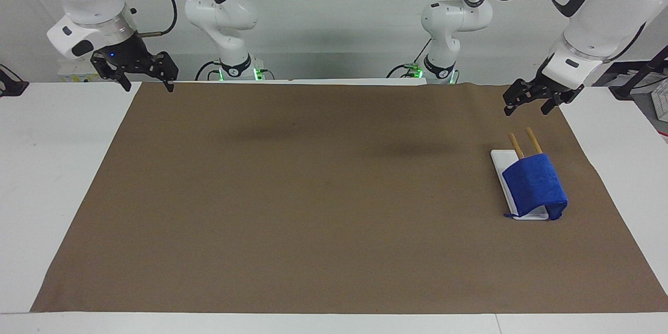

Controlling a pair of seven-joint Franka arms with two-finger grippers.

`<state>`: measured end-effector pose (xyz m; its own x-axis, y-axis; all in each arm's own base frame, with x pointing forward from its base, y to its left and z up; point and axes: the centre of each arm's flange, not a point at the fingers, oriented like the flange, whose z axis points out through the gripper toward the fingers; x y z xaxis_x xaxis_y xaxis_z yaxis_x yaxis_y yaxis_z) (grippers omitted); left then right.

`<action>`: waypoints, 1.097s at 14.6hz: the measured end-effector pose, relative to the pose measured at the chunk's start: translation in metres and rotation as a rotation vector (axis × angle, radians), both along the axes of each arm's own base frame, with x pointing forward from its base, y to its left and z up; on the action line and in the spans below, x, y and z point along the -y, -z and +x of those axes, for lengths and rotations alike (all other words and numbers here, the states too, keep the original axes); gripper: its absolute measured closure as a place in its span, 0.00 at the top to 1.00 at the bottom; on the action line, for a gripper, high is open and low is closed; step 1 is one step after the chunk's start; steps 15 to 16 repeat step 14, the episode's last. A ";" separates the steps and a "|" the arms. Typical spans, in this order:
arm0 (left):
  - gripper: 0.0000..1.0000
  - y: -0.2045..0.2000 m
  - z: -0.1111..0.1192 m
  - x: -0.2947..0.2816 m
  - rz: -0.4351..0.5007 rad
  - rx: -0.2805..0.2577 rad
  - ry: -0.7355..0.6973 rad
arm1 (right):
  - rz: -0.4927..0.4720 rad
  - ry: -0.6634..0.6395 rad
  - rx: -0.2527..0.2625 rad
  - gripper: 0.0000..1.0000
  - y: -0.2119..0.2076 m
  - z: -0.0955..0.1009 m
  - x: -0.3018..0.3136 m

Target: Right arm passes towel to left arm to hang

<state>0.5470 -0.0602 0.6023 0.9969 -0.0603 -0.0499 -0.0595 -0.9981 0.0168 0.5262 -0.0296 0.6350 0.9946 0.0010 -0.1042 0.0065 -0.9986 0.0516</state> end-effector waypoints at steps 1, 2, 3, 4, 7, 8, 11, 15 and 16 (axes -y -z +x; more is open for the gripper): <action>1.00 0.000 0.000 -0.002 0.000 0.000 -0.002 | 0.000 0.000 0.000 1.00 0.000 0.000 0.000; 1.00 0.001 0.001 -0.003 0.000 -0.001 -0.004 | 0.000 0.000 0.000 1.00 0.000 0.000 0.000; 1.00 0.001 0.001 -0.003 0.000 -0.001 -0.005 | 0.000 0.000 0.000 1.00 0.000 0.000 0.000; 1.00 0.001 0.001 -0.004 0.000 -0.002 -0.005 | 0.000 0.000 0.000 1.00 0.000 0.000 0.000; 1.00 0.002 0.001 -0.004 0.000 -0.003 0.001 | 0.000 0.000 0.000 1.00 0.000 0.000 0.000; 1.00 0.002 0.001 -0.004 0.000 -0.003 0.002 | 0.000 0.000 0.000 1.00 0.000 0.000 0.000; 1.00 0.002 0.001 -0.003 0.000 -0.004 0.002 | 0.000 0.000 0.000 1.00 0.000 0.000 0.000; 1.00 0.002 0.001 -0.003 0.000 -0.004 0.004 | 0.000 0.000 0.000 1.00 0.000 0.000 0.000; 1.00 0.002 0.001 -0.003 0.000 -0.004 0.004 | 0.000 0.000 0.000 1.00 0.000 0.000 0.000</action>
